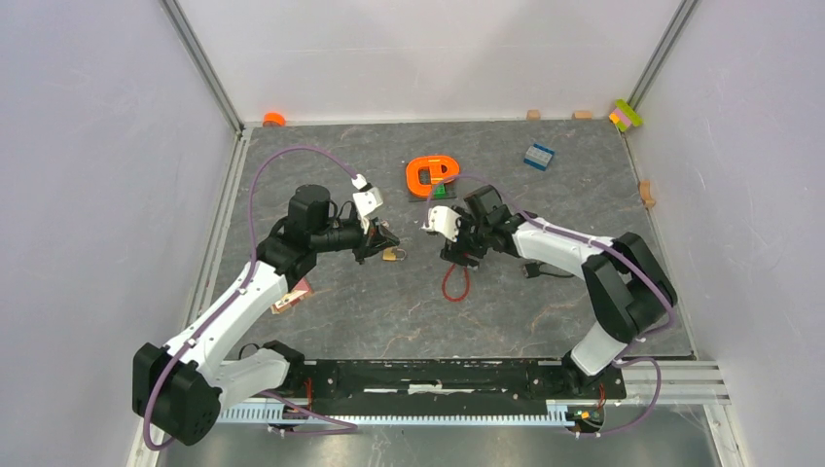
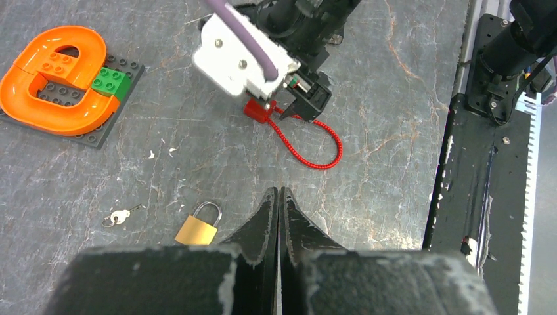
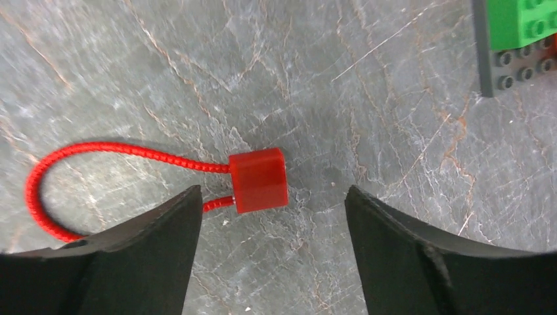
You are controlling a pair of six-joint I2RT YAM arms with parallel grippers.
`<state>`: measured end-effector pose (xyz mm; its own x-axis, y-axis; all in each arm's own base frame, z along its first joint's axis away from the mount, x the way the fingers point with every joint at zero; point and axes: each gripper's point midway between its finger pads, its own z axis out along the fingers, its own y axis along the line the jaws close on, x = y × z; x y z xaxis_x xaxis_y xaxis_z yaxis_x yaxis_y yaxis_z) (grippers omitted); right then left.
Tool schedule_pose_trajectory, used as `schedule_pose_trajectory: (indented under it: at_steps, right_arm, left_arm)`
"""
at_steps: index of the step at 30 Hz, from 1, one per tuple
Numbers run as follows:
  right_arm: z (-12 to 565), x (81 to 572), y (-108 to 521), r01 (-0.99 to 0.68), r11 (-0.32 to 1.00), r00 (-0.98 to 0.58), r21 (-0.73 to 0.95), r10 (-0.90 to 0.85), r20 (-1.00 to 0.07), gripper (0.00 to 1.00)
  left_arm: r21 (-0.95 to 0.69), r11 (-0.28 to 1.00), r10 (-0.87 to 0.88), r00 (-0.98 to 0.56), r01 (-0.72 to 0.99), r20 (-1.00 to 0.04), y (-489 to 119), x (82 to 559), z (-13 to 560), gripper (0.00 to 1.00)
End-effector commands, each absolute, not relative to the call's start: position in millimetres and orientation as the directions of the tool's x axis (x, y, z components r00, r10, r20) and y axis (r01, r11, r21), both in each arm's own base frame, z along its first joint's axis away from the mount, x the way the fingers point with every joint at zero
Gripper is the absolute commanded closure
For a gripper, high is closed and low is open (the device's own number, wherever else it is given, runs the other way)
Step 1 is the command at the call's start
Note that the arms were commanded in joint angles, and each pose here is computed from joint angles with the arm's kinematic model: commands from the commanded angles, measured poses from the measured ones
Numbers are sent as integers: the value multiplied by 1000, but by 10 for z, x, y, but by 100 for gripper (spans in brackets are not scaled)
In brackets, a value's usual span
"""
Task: Unlock with the key
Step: Move the lock to the center of the board, then pick up the lock from the center of the board.
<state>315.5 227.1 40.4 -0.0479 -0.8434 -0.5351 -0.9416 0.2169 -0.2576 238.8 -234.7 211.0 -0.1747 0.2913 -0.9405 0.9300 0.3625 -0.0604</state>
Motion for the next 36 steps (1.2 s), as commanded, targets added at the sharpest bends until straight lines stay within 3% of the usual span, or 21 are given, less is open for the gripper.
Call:
schedule_pose_trajectory:
  at_steps: [1,5,10,21,29,33,36]
  right_arm:
    - [750,3131,2518,-920,347,-124,-182,-700,-704,12]
    - [721,3087,2533,-886,453,-237,-100,-627,-742,9]
    - [489,2982,2329,-857,505,-304,-99,-652,-694,12]
    - [308,2891,1903,-832,506,-292,-226,-746,-599,14]
    - [462,3182,1553,-799,510,-299,-320,-797,-524,14]
    - [651,3384,1540,-779,527,-287,-338,-780,-556,15]
    - [753,3301,1807,-848,469,-226,-249,-744,-629,14]
  left_arm:
    - [-35,364,273,-143,931,-951,-2343,2394,2251,98]
    - [-29,377,277,-143,926,-950,-2326,2414,2237,98]
    - [-11,393,279,-131,920,-951,-2306,2438,2248,98]
    - [-5,397,279,-125,918,-952,-2303,2456,2274,98]
    - [-2,393,277,-121,919,-953,-2308,2455,2275,98]
    - [0,392,275,-117,920,-954,-2310,2451,2279,98]
    - [1,390,274,-116,921,-955,-2309,2446,2282,98]
